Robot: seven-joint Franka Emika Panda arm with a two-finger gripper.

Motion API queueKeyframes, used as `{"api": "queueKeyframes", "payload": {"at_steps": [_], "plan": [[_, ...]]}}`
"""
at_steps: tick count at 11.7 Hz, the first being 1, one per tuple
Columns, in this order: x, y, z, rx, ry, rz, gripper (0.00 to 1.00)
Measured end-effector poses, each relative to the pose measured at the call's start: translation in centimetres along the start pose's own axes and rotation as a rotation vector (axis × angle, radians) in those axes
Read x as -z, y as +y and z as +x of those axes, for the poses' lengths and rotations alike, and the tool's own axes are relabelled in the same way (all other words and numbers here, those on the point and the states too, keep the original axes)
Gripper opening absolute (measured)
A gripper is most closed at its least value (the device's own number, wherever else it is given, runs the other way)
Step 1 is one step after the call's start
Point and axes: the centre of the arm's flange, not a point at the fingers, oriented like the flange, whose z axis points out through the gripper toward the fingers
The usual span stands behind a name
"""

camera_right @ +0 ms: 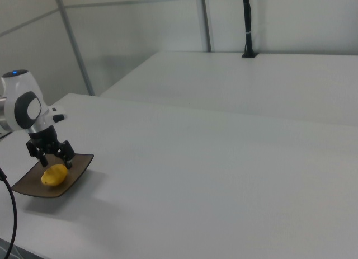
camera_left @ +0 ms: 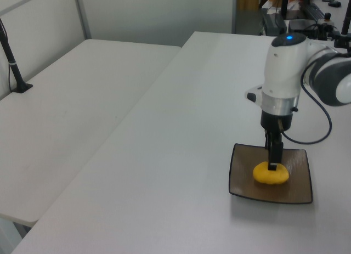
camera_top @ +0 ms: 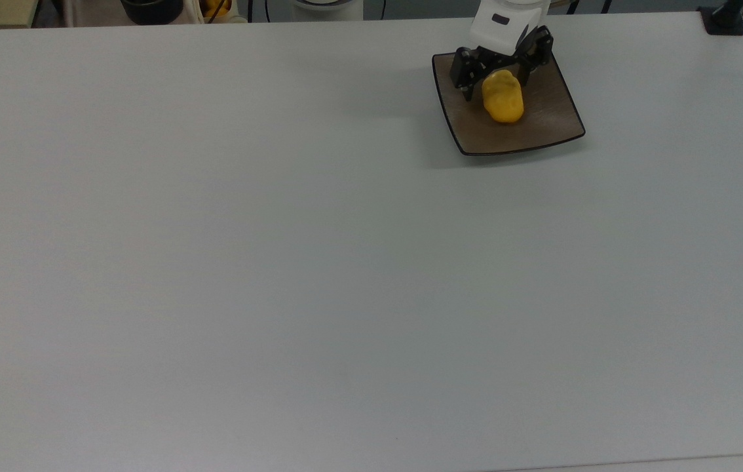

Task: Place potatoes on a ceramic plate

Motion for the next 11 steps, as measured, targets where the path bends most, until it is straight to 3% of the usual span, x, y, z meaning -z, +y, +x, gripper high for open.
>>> {"api": "queueKeyframes", "payload": {"at_steps": [3,6,11], "plan": [[5.7,3.3,2.8,-0.074,0.035,-0.003,1.0],[13.9,11.8,5.2,-0.228,0.06,-0.02,1.0],[22.8,22.0,3.3,-0.414,0.065,-0.03,1.0]]}}
